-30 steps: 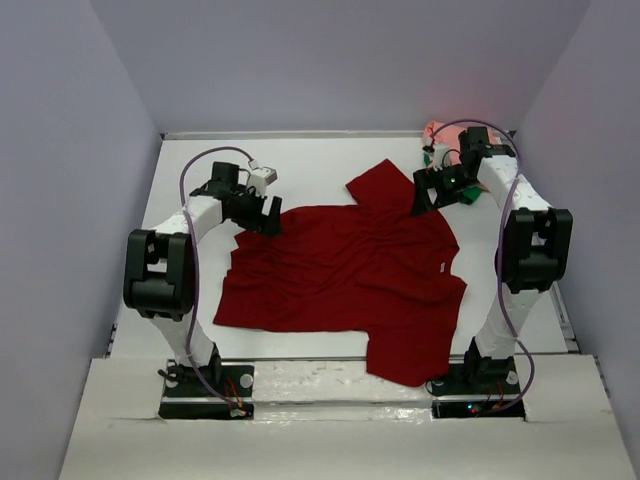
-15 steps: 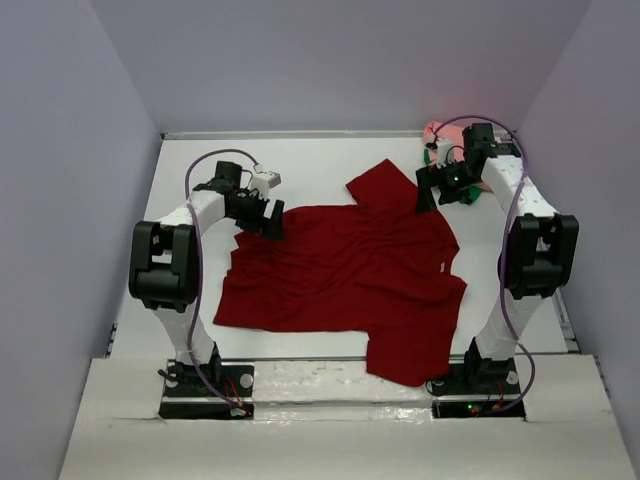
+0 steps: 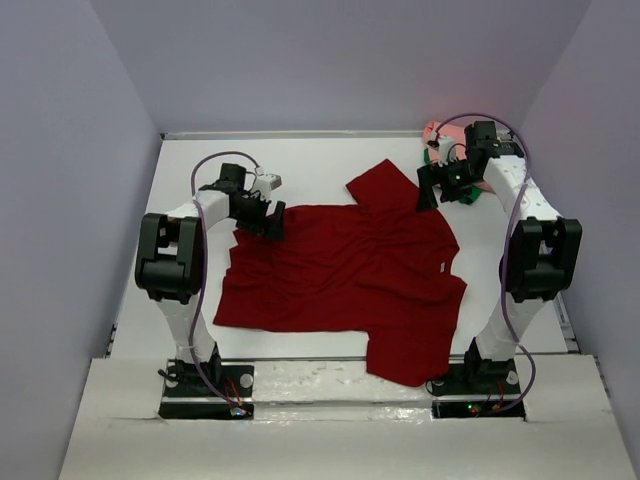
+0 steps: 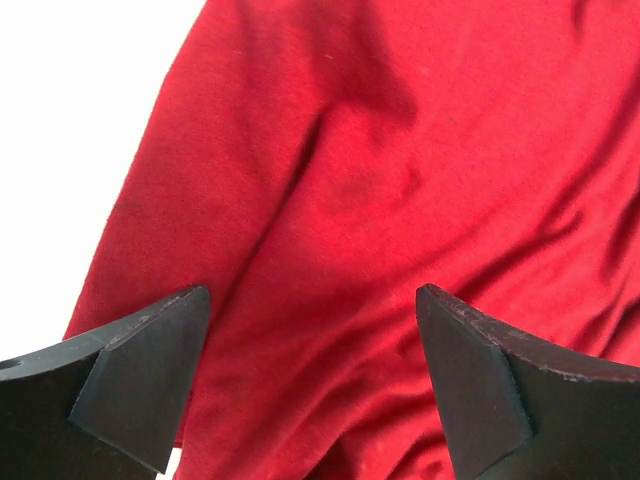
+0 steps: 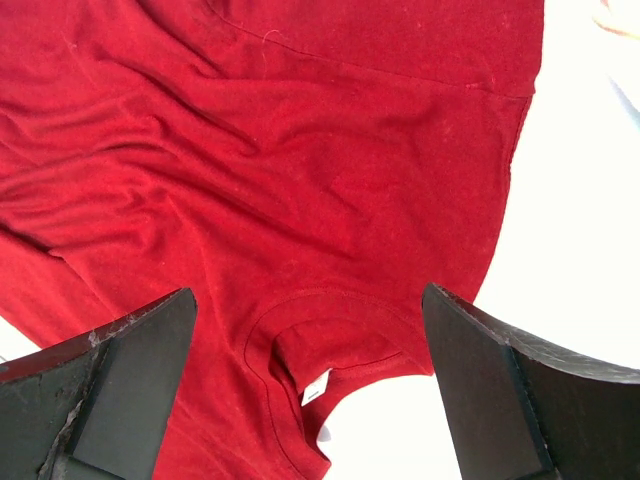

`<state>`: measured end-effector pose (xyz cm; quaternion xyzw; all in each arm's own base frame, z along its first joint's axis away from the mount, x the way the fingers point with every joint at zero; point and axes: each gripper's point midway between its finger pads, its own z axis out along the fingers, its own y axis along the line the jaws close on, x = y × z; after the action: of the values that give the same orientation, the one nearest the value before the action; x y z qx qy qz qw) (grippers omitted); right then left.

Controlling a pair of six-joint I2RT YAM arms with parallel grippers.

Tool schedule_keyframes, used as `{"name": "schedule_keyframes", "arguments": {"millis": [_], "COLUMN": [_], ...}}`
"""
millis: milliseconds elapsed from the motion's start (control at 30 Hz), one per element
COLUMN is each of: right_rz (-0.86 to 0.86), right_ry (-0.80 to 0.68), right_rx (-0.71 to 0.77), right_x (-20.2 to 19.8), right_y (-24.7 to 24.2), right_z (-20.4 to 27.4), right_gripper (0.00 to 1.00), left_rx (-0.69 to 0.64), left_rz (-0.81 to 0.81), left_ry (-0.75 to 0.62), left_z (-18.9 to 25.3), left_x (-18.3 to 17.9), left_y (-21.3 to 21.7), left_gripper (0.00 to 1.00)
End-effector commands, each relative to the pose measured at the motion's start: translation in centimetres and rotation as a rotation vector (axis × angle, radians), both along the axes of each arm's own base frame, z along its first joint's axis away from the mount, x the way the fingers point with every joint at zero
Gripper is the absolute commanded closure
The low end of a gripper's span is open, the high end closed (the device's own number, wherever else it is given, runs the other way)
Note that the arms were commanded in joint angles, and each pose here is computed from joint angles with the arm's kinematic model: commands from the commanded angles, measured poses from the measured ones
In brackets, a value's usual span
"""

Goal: Fold and stack the t-shirts
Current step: Flatten out the tshirt

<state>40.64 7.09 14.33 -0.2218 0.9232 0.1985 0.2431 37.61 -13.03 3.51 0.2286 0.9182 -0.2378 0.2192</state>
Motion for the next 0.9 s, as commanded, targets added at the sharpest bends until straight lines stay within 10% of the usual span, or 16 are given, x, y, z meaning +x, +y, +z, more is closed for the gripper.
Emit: {"name": "schedule_keyframes", "arguments": {"millis": [0,867], "right_rz": [0.019,0.054], "right_ry": [-0.05,0.122], "right_rx": [0.004,-0.005], "right_x": [-0.4,1.1], "right_y": [0.3,2.2], "right_z": [1.7,-5.8], "right_gripper": [0.0,0.0], "left_rx": [0.103,0.302], "left_rz": [0.081,0.276], "left_ry": [-0.014,-0.236], "left_z": [-1.8,3.6], "left_x": [1.3,11.5], "left_y": [1.7,4.6], "left_gripper": [0.01,0.01]}}
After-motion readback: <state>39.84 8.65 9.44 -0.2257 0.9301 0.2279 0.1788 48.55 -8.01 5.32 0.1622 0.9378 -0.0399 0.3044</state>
